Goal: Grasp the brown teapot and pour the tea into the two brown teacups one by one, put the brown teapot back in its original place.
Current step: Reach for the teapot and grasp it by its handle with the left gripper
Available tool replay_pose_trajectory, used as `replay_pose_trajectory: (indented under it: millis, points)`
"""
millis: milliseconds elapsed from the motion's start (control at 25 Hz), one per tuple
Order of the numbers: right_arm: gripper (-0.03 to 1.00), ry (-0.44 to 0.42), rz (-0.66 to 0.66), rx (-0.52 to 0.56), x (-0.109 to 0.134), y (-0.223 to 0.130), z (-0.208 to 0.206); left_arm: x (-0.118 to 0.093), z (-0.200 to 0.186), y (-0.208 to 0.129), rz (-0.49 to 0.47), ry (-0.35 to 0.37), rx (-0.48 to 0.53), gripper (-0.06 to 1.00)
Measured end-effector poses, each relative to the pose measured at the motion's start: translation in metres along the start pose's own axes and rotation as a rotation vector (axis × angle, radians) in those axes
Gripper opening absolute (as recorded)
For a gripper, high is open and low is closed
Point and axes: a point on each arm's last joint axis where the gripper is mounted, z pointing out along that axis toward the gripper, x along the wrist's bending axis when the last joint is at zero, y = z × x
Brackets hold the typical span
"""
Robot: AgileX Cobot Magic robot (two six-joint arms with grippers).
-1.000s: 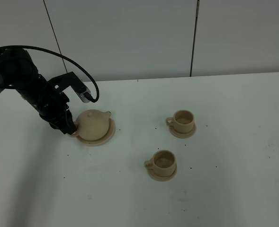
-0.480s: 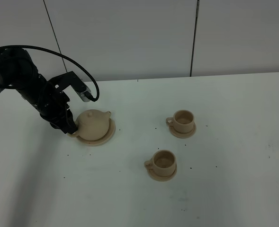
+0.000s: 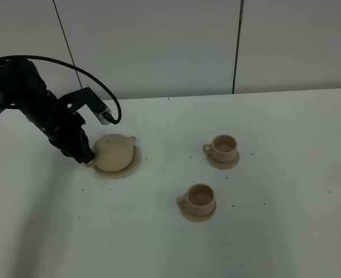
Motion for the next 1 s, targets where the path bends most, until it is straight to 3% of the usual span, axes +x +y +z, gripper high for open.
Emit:
replay_pose_trajectory:
  millis: [760, 1000]
  points:
    - [0.32, 0.000, 0.000, 0.000, 0.0000, 0.0000, 0.0000, 0.0000, 0.0000, 0.0000, 0.000, 0.000, 0.000, 0.24]
    - [0.32, 0.000, 0.000, 0.000, 0.0000, 0.0000, 0.0000, -0.0002, 0.0000, 0.0003, -0.002, -0.002, -0.003, 0.20]
